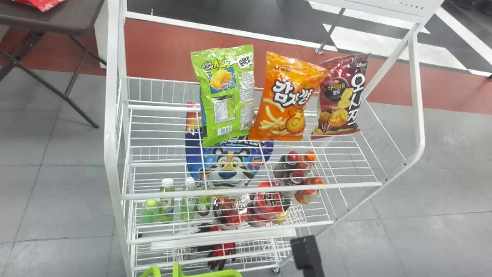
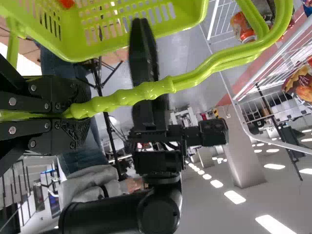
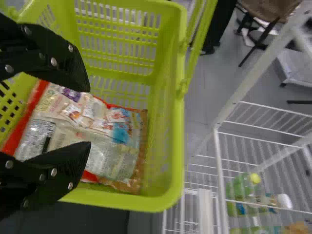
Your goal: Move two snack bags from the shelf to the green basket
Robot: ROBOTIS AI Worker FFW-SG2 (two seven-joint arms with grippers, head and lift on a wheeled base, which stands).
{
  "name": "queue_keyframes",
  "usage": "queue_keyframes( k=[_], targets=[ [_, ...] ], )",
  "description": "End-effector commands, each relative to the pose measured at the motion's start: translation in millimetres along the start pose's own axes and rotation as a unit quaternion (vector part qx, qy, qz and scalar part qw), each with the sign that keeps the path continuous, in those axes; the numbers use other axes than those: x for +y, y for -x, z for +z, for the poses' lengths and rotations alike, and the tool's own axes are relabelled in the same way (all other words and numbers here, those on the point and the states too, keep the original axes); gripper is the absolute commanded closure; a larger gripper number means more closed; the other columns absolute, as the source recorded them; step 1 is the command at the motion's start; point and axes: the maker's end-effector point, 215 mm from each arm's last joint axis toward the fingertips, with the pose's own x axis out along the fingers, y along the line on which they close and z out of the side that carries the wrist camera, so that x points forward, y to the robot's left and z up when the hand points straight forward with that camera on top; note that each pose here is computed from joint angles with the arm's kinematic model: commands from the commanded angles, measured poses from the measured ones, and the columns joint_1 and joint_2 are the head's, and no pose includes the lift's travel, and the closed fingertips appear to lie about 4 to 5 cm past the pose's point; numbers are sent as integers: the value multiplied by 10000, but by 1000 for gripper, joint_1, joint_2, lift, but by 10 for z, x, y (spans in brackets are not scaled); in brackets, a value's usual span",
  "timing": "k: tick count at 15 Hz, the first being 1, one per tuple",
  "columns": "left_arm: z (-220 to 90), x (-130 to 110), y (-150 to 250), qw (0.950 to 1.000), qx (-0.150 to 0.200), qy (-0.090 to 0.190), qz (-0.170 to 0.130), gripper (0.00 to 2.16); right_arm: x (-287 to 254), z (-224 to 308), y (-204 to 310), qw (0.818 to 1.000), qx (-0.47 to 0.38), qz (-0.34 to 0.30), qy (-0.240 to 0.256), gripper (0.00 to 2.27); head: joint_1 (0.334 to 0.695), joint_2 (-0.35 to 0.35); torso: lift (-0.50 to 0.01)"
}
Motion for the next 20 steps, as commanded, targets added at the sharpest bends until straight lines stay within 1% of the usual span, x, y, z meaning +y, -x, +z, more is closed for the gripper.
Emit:
queue_keyframes(
  k=[1,2,3,4,5,8,9,11,17,19,20],
  targets=[
    [-9,3,-5,10000,12,7,4,2128,-83,850,172,9893,-1253,-135,731,83,695,-350,-13],
    [-11,10,-2,10000,18,5,18,2128,-90,1123,268,9805,-1677,-198,1001,83,695,-350,-13],
    [-15,14,-3,10000,20,12,18,2128,-79,1483,443,9634,-2293,-297,1359,83,695,-350,-13],
    [-20,20,-4,10000,22,20,26,2128,-60,1802,627,9433,-2869,-395,1622,83,695,-350,-13],
    [-21,24,-3,10000,25,19,33,2128,-71,2006,764,9275,-3243,-485,1794,83,695,-350,-13],
    [-39,51,0,10000,42,36,70,2128,-195,2521,1138,8752,-4204,-943,2199,83,695,-350,-13],
    [-42,68,4,9999,50,33,107,2128,-257,2669,1204,8601,-4441,-1097,2259,83,695,-350,-13],
    [-42,79,-5,9999,62,37,127,2128,-395,2927,1236,8374,-4728,-1426,2343,83,695,-350,-13],
    [-57,152,-4,9996,124,119,226,2128,-907,3523,925,8297,-4764,-1923,2186,87,695,-350,-13],
    [-32,172,9,9995,125,150,247,2128,-1013,3679,896,8165,-4875,-2162,2211,87,695,-350,-13],
    [-17,183,17,9995,118,152,255,2128,-1112,3737,866,8167,-4863,-2251,2142,87,695,-350,-13]
  ],
)
